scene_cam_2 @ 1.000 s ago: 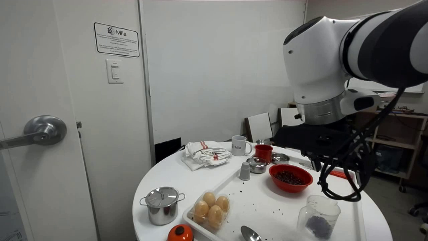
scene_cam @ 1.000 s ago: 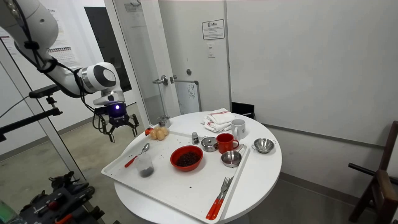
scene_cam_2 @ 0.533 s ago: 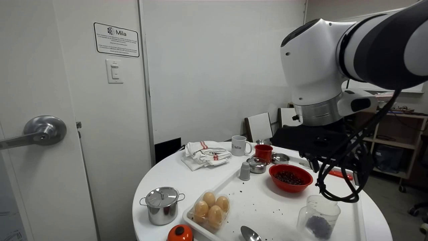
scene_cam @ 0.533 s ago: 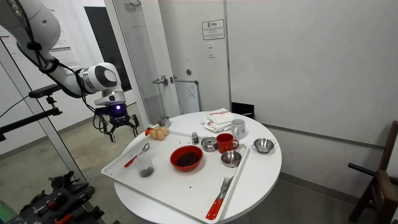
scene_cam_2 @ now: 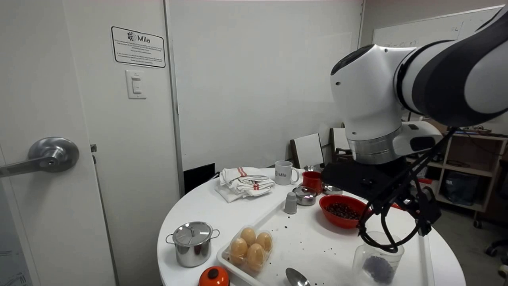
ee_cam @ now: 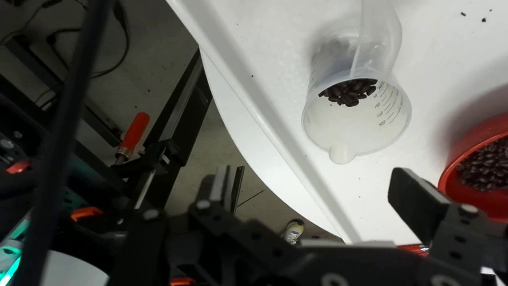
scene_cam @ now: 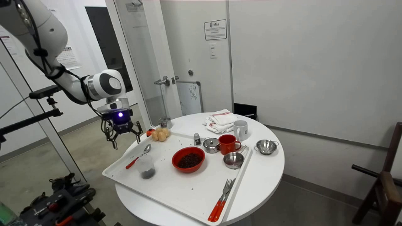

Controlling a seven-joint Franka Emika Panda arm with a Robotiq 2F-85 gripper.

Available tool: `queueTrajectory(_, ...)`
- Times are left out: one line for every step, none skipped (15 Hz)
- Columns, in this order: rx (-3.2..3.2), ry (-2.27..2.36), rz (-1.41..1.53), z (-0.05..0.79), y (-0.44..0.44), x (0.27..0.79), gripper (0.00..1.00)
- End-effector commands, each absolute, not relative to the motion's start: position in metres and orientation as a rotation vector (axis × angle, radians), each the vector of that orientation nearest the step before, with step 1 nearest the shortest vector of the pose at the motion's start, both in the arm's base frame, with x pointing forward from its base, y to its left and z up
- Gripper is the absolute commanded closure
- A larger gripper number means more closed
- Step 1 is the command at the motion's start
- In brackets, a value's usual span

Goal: Pour the contents in the clear jug into the red bowl

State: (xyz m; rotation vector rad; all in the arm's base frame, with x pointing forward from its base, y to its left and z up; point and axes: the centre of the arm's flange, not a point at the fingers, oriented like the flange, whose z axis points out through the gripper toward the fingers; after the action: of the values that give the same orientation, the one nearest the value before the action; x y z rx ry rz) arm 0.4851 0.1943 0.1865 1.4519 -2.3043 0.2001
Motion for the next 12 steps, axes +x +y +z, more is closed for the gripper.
queueTrajectory(1.414,-2.357,0.193,0.171,0.194,0.490,0.00)
queueTrajectory(1.430,-2.349,0.198,0.166,0.191,0.492,0.00)
queueTrajectory(1.439,-2.344,0.197,0.162,0.190,0.494,0.00)
queueTrajectory(1.457,-2.336,0.194,0.157,0.191,0.495,0.00)
queueTrajectory(1.475,-2.327,0.191,0.154,0.193,0.495,0.00)
queueTrajectory(1.490,-2.318,0.192,0.150,0.196,0.496,0.00)
queueTrajectory(1.499,-2.310,0.195,0.147,0.199,0.497,0.00)
queueTrajectory(1.512,-2.300,0.197,0.143,0.201,0.499,0.00)
queueTrajectory(1.522,-2.293,0.199,0.140,0.203,0.500,0.00)
queueTrajectory(1.541,-2.283,0.203,0.140,0.204,0.503,0.00)
queueTrajectory(1.553,-2.274,0.213,0.139,0.205,0.505,0.00)
queueTrajectory(1.565,-2.267,0.219,0.139,0.205,0.509,0.00)
